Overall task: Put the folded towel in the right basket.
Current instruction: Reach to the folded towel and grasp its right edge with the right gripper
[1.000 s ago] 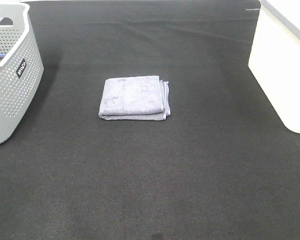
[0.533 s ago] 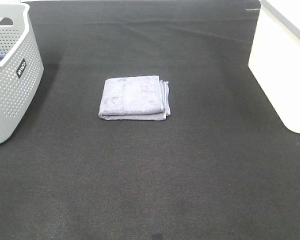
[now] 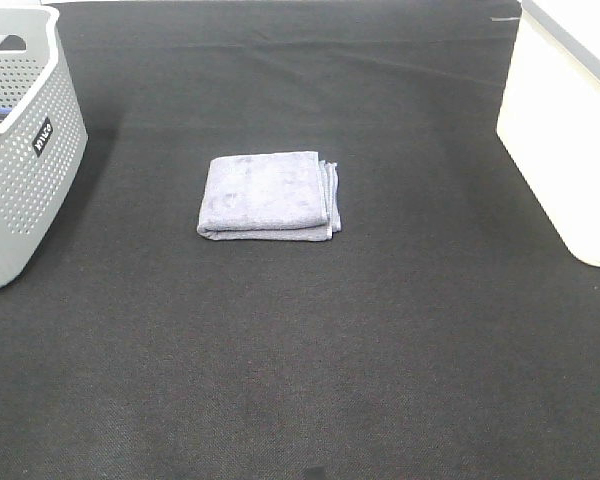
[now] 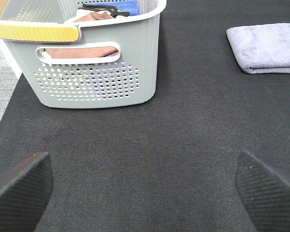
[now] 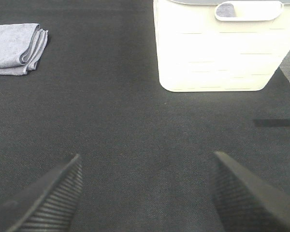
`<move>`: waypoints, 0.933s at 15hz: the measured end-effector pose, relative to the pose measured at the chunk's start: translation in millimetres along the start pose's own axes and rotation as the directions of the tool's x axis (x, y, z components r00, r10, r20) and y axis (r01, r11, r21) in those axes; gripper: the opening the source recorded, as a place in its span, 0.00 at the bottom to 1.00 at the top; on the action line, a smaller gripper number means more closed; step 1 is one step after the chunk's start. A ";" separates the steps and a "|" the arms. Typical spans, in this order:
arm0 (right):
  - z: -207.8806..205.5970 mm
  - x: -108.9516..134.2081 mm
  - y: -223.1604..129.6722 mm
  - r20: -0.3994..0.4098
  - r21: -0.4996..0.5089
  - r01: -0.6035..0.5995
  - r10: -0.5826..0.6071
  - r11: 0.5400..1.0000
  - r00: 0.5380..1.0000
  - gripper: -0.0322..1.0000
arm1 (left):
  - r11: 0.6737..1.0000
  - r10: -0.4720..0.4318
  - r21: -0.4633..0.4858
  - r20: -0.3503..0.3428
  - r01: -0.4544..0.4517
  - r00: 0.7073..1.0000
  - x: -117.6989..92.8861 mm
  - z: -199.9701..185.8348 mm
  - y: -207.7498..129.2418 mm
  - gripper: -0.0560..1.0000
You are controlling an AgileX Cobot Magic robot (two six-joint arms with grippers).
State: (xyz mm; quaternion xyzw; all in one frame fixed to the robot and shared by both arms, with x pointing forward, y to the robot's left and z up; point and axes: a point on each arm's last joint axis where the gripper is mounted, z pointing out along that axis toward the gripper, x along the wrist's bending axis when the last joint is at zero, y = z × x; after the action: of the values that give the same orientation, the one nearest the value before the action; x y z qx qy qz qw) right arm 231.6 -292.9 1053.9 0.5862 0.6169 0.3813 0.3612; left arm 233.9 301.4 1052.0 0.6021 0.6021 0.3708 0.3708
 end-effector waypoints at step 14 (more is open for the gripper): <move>0.0 0.0 0.0 0.000 0.000 0.000 0.000 1.000 1.000 0.71 | 1.000 0.000 0.000 0.000 0.000 1.000 0.0 0.0 0.0 0.97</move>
State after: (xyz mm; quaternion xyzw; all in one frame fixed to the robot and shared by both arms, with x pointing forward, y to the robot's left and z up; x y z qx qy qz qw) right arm 231.6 -292.9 1053.9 0.5862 0.6169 0.3813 0.3612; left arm 233.9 301.4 1052.0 0.6021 0.6021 0.3708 0.3708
